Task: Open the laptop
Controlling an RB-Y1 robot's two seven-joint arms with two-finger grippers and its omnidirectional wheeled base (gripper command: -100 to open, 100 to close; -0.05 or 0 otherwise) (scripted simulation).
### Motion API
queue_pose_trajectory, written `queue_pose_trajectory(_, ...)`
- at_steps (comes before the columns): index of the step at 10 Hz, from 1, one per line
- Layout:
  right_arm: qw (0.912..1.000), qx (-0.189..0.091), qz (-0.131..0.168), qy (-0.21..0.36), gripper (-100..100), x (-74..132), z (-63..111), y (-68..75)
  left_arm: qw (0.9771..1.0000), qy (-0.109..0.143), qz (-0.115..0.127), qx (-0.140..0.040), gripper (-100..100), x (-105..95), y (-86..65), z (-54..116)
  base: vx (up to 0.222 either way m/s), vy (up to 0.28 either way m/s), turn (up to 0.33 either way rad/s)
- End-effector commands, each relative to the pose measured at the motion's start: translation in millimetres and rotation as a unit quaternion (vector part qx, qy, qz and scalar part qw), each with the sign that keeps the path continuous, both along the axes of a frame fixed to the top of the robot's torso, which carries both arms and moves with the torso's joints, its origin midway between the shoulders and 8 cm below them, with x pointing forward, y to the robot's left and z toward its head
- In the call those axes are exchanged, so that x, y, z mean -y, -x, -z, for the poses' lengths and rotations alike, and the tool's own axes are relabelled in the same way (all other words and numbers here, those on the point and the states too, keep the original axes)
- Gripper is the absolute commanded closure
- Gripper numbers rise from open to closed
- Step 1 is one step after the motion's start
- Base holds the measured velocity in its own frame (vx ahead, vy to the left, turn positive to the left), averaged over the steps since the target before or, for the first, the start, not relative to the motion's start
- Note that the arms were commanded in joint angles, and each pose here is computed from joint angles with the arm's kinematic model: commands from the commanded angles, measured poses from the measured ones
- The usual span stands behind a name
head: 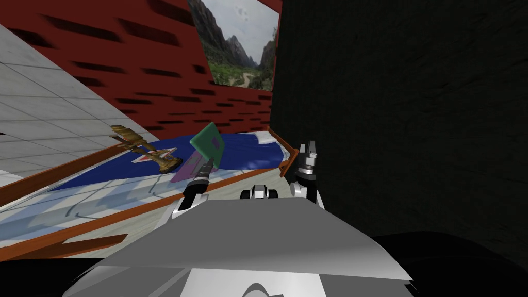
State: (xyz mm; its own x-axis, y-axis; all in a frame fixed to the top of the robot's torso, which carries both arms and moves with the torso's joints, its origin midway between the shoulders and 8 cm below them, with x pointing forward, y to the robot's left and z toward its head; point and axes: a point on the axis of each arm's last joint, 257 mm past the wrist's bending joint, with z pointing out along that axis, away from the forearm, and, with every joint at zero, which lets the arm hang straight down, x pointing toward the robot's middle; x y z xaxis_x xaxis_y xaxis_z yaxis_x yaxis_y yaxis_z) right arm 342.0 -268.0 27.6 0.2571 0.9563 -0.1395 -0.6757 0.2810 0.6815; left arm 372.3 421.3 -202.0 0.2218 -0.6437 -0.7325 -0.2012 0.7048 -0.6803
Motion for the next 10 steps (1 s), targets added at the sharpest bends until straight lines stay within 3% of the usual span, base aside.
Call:
queue_pose_trajectory(1,1.0,0.0,0.0,0.0,0,0.0,0.0,0.0,1.0,0.0,0.0,0.0,100,-0.3,0.1,-0.4,0.011,0.001,-0.008)
queue_pose_trajectory(2,1.0,0.0,0.0,0.0,0,-0.1,-0.1,0.0,0.9992,0.036,0.002,0.015,100,6.1,-6.4,-1.4,-0.024,0.047,0.026)
queue_pose_trajectory(4,1.0,0.0,0.0,0.0,0,0.0,-0.1,0.0,0.997,0.073,0.003,0.027,100,11.3,-11.8,-0.5,-0.058,0.078,0.027)
queue_pose_trajectory(6,1.0,0.0,0.0,0.0,0,0.0,0.0,-0.1,0.9932,0.11,0.005,0.039,100,16.8,-17.4,0.2,-0.04,0.076,0.015)
queue_pose_trajectory(7,1.0,0.0,0.0,0.0,0,0.0,-0.1,0.0,0.9907,0.128,0.006,0.045,100,19.7,-20.3,0.6,-0.046,0.064,0.018)
queue_pose_trajectory(8,1.0,0.0,0.0,0.0,0,0.0,-0.1,0.0,0.9847,0.165,0.008,0.057,100,25.6,-26.0,1.1,-0.048,0.095,0.046)
queue_pose_trajectory(9,1.0,0.0,0.0,0.0,0,0.0,-0.1,0.0,0.9811,0.183,0.009,0.063,100,28.7,-28.9,1.4,-0.054,0.086,0.022)
queue_pose_trajectory(10,1.0,0.0,0.0,0.0,0,0.0,-0.1,0.0,0.9843,0.166,0.008,0.058,100,26.5,-27.4,0.3,-0.024,0.034,-0.001)
